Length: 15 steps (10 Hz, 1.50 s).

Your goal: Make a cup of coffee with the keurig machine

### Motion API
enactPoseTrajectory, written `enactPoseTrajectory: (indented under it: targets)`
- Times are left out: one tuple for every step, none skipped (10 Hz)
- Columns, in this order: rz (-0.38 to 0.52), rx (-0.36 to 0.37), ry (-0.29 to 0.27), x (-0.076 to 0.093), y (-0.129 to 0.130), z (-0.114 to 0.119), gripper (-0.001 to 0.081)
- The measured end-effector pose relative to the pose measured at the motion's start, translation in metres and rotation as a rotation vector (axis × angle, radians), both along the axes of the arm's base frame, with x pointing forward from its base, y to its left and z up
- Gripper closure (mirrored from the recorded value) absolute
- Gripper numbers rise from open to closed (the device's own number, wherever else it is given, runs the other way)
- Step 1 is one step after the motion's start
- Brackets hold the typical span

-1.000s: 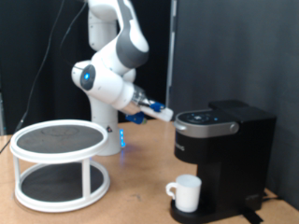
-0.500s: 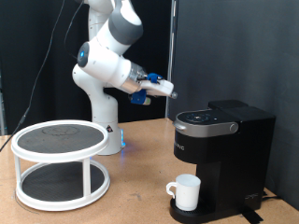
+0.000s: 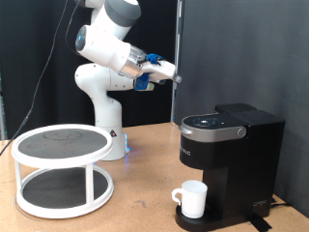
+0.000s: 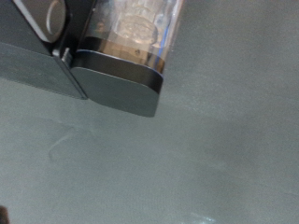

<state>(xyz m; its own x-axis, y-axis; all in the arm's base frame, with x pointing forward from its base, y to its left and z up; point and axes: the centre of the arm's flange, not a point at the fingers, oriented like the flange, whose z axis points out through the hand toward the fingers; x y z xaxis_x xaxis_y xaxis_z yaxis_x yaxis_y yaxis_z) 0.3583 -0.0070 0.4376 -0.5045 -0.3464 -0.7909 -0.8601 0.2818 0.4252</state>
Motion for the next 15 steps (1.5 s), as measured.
enactPoseTrajectory:
  targets:
    - [0.000,-0.029,-0.009,0.005,0.001,0.009,0.0072]
    - [-0.007,-0.091,-0.011,0.013,0.002,0.022,0.0072]
    - [-0.016,-0.175,-0.007,0.020,0.006,0.035,0.0072]
    - [-0.024,-0.271,0.005,0.027,0.010,0.047,0.0072]
    - [-0.032,-0.377,0.002,0.035,0.014,0.059,0.0072]
    - [-0.023,-0.502,-0.012,0.041,0.017,0.069,0.0072]
    - [0.014,-0.627,-0.028,0.048,0.019,0.078,0.0072]
    - [0.060,-0.716,-0.017,0.062,0.018,0.078,0.0072]
    - [0.042,-0.672,-0.017,0.061,0.020,0.078,0.0072]
    - [0.040,-0.653,-0.018,0.062,0.021,0.078,0.0072]
    - [0.046,-0.658,-0.008,0.063,0.024,0.079,0.0072]
    - [0.063,-0.682,0.005,0.069,0.028,0.083,0.0072]
    - [0.097,-0.713,0.032,0.076,0.033,0.089,0.0072]
    - [0.092,-0.748,0.068,0.087,0.035,0.095,0.0072]
    - [0.073,-0.797,0.088,0.099,0.036,0.100,0.0072]
